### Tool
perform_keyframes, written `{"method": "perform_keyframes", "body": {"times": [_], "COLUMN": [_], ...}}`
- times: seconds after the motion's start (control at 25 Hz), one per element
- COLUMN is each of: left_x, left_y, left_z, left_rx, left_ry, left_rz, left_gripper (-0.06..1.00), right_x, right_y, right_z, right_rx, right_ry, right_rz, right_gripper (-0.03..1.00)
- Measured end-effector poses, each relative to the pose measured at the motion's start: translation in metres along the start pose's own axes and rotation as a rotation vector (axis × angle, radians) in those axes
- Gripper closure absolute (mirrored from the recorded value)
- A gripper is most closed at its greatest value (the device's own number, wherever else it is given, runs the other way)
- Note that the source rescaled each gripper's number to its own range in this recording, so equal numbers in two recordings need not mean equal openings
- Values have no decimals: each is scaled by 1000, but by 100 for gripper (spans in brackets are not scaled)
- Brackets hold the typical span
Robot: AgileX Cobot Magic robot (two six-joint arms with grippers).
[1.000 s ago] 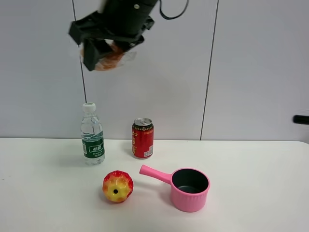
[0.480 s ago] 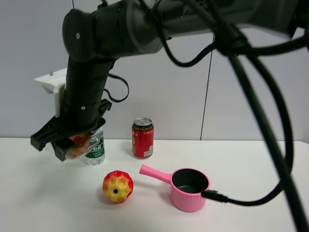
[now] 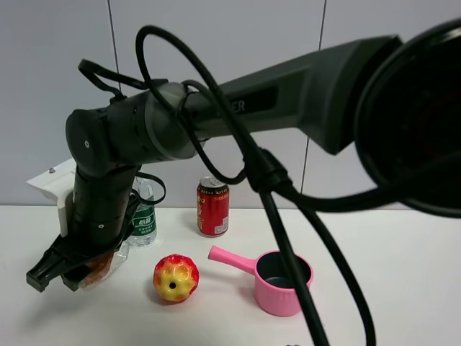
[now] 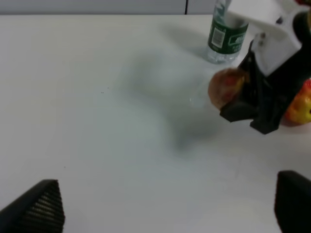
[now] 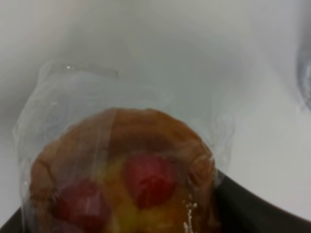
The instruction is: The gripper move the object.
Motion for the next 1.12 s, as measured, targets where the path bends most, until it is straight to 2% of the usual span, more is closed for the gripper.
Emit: {"method": "perform_keyframes", "body": {"times": [0.36, 0.4, 0.44, 0.56, 0.64, 0.88, 0.96, 1.12], "left_x": [0, 0, 0, 0, 0, 0, 0, 0], "left_y": [0, 0, 0, 0, 0, 0, 0, 0], "left_z": [0, 0, 0, 0, 0, 0, 0, 0], "left_rx": [0, 0, 0, 0, 0, 0, 0, 0], "left_ry": [0, 0, 0, 0, 0, 0, 0, 0], "left_rz": [0, 0, 0, 0, 0, 0, 0, 0], "left_gripper": [-6, -6, -6, -6, -6, -6, -6, -6], "right_x": [33, 33, 33, 33, 33, 24, 7, -61], "right_y": [22, 22, 22, 21, 21, 22, 13, -26], "right_z": [0, 0, -1, -2, -3, -2, 0, 2], "right_rx": [-78, -87, -93, -104, -113, -125, -132, -175], "right_ry": [34, 40, 45, 54, 59, 57, 62, 106], "right_rz": [84, 85, 83, 82, 83, 124, 110, -16], "right_gripper": [96, 92, 84, 52, 41, 37, 36, 36]}}
Point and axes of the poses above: a point on each arm's last joint axis where the gripper is mounted, x pointing out along that axis toward the gripper, z along the wrist's bending axis when the last joint is at zero, y = z × x, the point moved 3 cm from there along x, pointing out along that axis toward the gripper, and after that the axes turned 10 degrees about -x, right-handed, at the moved point
